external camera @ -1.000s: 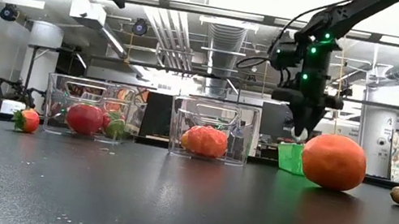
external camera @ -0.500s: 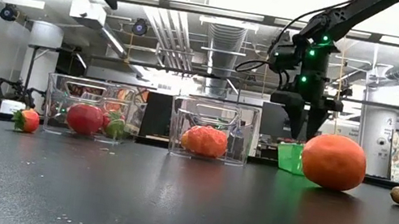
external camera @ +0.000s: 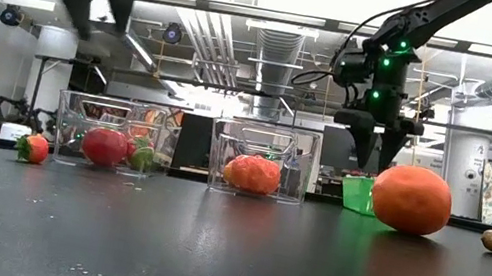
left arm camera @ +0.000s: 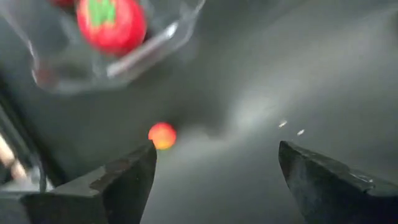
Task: Sort produce into baskets
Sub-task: Put the tomato into the left transparent bin
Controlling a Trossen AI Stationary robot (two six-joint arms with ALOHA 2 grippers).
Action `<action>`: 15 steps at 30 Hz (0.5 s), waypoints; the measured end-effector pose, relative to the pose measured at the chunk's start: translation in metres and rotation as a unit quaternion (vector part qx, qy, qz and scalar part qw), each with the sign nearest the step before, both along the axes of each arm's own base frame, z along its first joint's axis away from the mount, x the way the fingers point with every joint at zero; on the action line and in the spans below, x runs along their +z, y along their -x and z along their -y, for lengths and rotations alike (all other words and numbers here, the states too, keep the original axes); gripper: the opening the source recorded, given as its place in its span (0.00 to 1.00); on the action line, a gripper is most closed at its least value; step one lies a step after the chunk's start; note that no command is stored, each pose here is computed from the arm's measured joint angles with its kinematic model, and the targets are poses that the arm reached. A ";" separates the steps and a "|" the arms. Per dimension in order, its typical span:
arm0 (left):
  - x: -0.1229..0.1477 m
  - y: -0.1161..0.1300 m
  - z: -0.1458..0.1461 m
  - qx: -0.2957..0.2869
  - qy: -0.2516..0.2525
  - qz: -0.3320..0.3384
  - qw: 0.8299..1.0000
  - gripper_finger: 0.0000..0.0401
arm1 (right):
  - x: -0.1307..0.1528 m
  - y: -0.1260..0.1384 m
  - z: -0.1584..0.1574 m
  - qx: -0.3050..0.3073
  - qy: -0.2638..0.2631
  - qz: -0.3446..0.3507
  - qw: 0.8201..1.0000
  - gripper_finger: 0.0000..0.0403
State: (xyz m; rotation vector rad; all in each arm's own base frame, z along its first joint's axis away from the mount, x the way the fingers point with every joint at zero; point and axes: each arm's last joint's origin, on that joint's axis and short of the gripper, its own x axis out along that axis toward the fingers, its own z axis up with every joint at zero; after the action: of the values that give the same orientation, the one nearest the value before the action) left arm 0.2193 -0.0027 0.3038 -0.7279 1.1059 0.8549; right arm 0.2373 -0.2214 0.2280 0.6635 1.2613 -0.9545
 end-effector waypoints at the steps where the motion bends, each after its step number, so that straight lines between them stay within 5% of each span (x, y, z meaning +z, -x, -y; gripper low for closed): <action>1: -0.008 0.001 0.000 0.014 0.009 -0.010 1.000 0.79 | 0.000 0.000 0.000 0.000 0.000 0.001 1.000 0.67; 5: -0.038 0.008 0.001 0.060 0.025 -0.052 0.996 0.79 | 0.001 0.000 0.000 -0.004 0.001 0.002 1.000 0.66; 15: -0.098 0.013 0.000 0.057 0.021 -0.048 0.997 0.79 | 0.001 0.000 0.000 -0.004 0.000 0.004 1.000 0.68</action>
State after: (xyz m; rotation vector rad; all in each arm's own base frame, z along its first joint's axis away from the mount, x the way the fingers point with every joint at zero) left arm 0.2061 -0.0022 0.2059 -0.7976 1.1808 0.9739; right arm 0.2370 -0.2210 0.2293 0.6715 1.2526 -0.9581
